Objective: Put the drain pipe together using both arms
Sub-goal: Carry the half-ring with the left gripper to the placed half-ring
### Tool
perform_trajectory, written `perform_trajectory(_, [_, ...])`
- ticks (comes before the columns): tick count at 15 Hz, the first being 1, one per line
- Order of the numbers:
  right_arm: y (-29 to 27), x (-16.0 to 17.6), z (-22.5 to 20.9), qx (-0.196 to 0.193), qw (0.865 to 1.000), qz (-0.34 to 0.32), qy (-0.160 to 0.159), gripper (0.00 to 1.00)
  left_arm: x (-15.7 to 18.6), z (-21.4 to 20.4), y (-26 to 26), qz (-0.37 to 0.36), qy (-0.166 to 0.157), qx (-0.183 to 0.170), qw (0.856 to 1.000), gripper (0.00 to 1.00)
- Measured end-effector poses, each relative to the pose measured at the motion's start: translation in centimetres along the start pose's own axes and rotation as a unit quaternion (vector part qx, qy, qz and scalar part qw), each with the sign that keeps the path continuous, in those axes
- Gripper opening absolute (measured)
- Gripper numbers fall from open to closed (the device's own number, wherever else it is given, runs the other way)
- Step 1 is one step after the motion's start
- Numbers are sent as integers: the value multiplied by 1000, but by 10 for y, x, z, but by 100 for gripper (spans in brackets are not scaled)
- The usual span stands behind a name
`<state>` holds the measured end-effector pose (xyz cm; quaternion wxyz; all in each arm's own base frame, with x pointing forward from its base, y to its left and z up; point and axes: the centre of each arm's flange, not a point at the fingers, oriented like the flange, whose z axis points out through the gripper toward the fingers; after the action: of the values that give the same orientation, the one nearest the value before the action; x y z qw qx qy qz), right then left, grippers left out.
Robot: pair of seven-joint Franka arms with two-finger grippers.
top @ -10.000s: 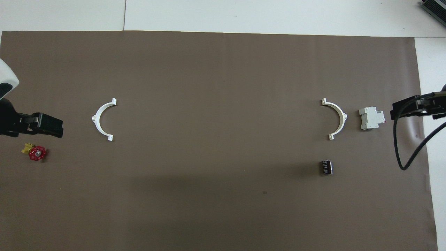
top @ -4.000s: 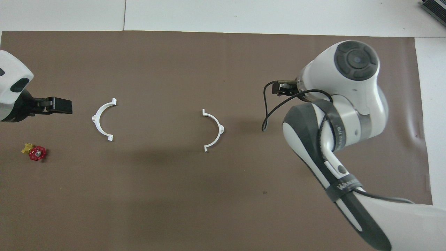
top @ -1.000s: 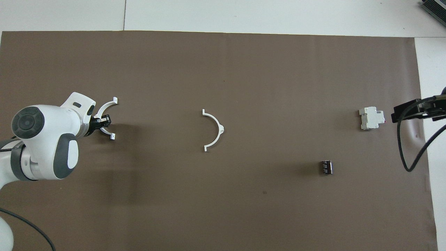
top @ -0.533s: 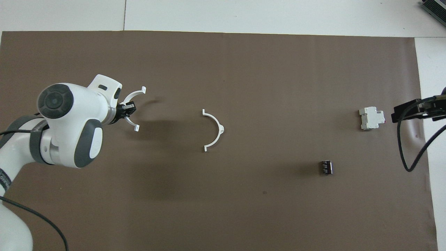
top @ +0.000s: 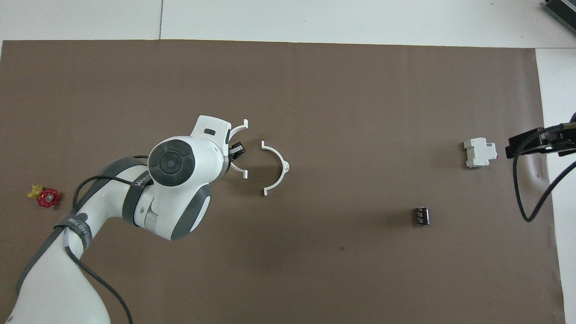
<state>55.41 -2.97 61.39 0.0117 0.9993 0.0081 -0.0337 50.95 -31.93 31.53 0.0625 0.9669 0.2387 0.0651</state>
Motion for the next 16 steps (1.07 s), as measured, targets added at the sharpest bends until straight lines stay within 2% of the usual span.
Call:
perform_trajectory(2, [0, 0, 0, 0, 1000, 0, 0, 100, -10, 20, 1, -4, -8, 12, 1000, 7])
perform_trajectory(8, [0, 0, 0, 0, 1000, 0, 0, 100, 0, 12, -4, -13, -25, 52, 998, 7])
perform_trajectory(13, [0, 0, 0, 0, 1000, 0, 0, 100, -2, 6, 0, -13, -32, 64, 997, 7])
perform_trajectory(16, [0, 0, 0, 0, 1000, 0, 0, 100, -11, 7, 4, -42, -32, 67, 996, 7])
